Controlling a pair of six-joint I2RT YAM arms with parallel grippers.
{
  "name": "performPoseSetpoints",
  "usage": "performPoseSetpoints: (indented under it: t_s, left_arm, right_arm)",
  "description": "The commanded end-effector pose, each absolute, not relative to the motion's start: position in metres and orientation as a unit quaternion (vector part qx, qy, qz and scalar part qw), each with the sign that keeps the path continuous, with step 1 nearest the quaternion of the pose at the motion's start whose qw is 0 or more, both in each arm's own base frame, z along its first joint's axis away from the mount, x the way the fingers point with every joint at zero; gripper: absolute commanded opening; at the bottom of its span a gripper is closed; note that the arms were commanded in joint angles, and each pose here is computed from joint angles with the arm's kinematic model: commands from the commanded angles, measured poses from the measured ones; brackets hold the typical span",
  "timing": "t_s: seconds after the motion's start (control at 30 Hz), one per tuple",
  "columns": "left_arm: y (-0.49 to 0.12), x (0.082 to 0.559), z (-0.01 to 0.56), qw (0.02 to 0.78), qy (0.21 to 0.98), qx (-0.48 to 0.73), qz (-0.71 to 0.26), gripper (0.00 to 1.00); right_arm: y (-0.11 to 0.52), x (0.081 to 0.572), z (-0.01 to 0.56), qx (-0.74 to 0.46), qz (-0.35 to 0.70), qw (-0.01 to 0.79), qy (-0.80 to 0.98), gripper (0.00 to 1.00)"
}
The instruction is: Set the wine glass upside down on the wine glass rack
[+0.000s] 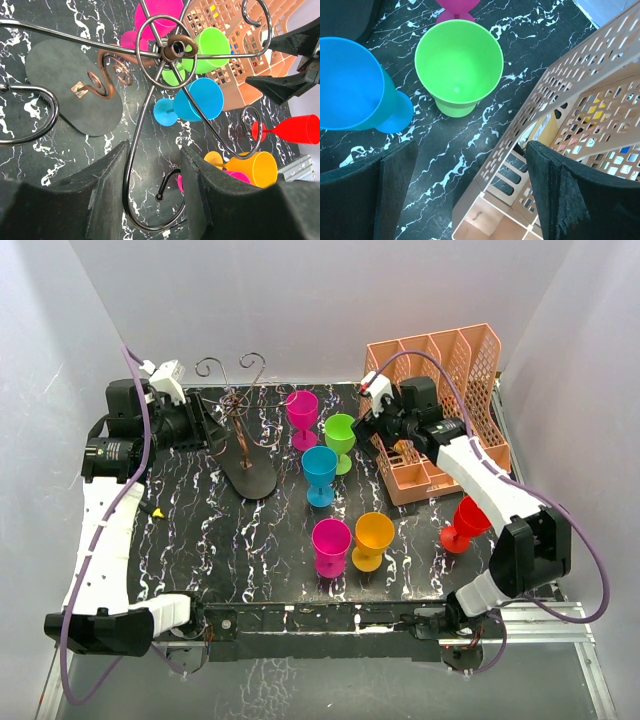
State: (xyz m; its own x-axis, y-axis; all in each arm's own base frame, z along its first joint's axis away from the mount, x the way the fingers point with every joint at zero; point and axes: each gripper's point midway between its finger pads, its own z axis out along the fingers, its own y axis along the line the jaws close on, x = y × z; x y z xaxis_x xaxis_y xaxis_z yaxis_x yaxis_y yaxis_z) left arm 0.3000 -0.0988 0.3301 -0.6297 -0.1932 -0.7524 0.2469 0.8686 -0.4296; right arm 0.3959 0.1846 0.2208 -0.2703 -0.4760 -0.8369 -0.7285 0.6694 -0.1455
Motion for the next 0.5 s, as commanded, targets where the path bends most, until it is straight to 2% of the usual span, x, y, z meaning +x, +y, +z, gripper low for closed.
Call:
performPoseSetpoints:
  t_s: [0.0,0.2,0.47]
  left_arm:
    - [-0.097,0.298,0.342,0.439,0.862,0.014,-0.251,0.04]
    - [-0.079,0.312,0.344,0.462,0.864,0.0,-0.199,0.21]
    - [-0.064,0.321,0.338,0.479,0.864,-0.001,-0.156,0.3]
  right_arm:
    - [0.194,0.417,0.25,-0.37,0.12,0.502,0.772,0.98]
    - [0.203,0.439,0.251,-0.336,0.115,0.508,0.785,0.98]
    - [0.215,0.457,0.25,-0.307,0.118,0.51,0.795,0.92]
